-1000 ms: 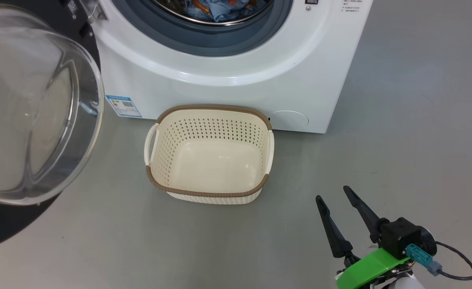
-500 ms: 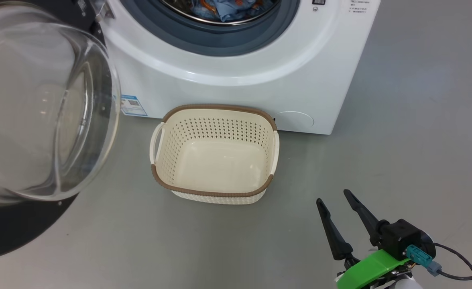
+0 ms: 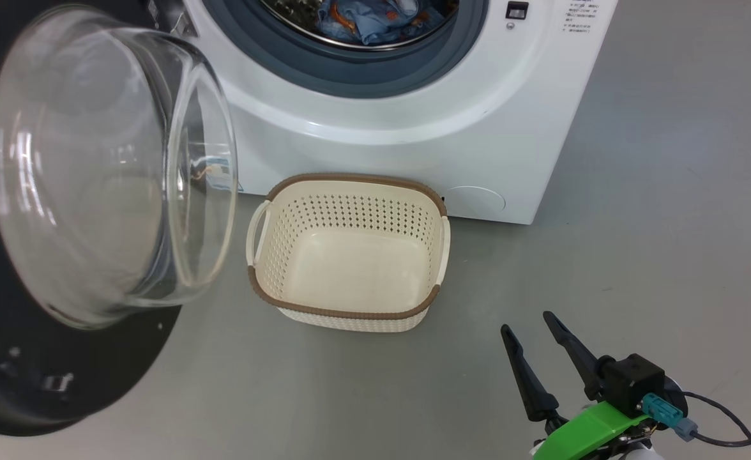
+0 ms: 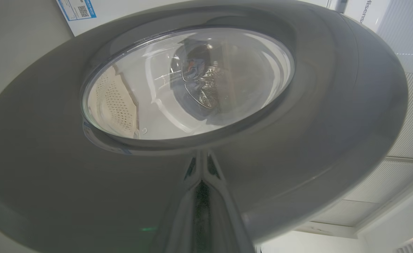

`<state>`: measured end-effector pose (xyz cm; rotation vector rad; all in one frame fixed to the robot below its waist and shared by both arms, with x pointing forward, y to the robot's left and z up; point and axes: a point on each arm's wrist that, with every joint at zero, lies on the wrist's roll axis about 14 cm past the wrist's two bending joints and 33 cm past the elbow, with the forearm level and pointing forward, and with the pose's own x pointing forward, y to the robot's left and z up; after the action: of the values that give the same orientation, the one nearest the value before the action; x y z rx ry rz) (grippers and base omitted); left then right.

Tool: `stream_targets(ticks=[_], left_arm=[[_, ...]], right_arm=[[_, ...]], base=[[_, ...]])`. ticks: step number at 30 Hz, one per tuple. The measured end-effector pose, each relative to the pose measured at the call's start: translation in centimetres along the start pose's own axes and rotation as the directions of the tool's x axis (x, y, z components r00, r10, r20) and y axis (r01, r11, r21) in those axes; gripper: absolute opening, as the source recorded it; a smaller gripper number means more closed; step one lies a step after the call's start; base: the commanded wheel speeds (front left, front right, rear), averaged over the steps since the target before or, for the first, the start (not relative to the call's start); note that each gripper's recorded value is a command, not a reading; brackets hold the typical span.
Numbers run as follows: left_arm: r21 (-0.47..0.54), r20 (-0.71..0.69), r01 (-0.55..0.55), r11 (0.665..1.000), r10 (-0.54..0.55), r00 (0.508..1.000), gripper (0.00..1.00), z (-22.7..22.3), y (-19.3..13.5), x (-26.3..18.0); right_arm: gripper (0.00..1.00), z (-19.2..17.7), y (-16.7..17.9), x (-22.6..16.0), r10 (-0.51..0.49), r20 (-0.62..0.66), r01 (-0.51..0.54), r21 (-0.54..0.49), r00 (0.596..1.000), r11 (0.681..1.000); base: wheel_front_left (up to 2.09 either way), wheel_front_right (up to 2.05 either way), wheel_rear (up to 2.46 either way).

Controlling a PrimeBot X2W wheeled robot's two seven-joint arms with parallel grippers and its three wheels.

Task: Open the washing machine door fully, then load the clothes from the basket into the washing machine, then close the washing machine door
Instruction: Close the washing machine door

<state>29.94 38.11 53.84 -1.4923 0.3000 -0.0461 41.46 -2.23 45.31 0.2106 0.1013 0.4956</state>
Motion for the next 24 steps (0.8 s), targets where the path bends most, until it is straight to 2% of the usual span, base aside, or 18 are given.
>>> stream_targets(ticks=[5,12,24], left_arm=[[0.004,-0.111,0.065,0.998,-0.064,0.992,0.0,-3.4,-1.0,0.6],[0.0,-0.257,0.155,0.988,-0.149,0.955,0.0,-8.5,-2.4,2.1],[-0.069,-0.338,0.261,0.963,-0.269,0.902,0.0,-13.2,-3.8,5.5]], right_arm=[[1.0,0.0,-0.2,-0.2,-0.01,0.0,0.01,0.011,1.0,1.0],[1.0,0.2,-0.5,-0.7,-0.024,0.004,0.024,0.021,1.0,0.999],[1.0,0.4,-1.9,-1.9,-0.075,0.01,0.075,0.04,0.997,0.996]], base=[[0.0,0.0,0.0],[0.0,0.0,0.0],[0.0,0.0,0.0]])
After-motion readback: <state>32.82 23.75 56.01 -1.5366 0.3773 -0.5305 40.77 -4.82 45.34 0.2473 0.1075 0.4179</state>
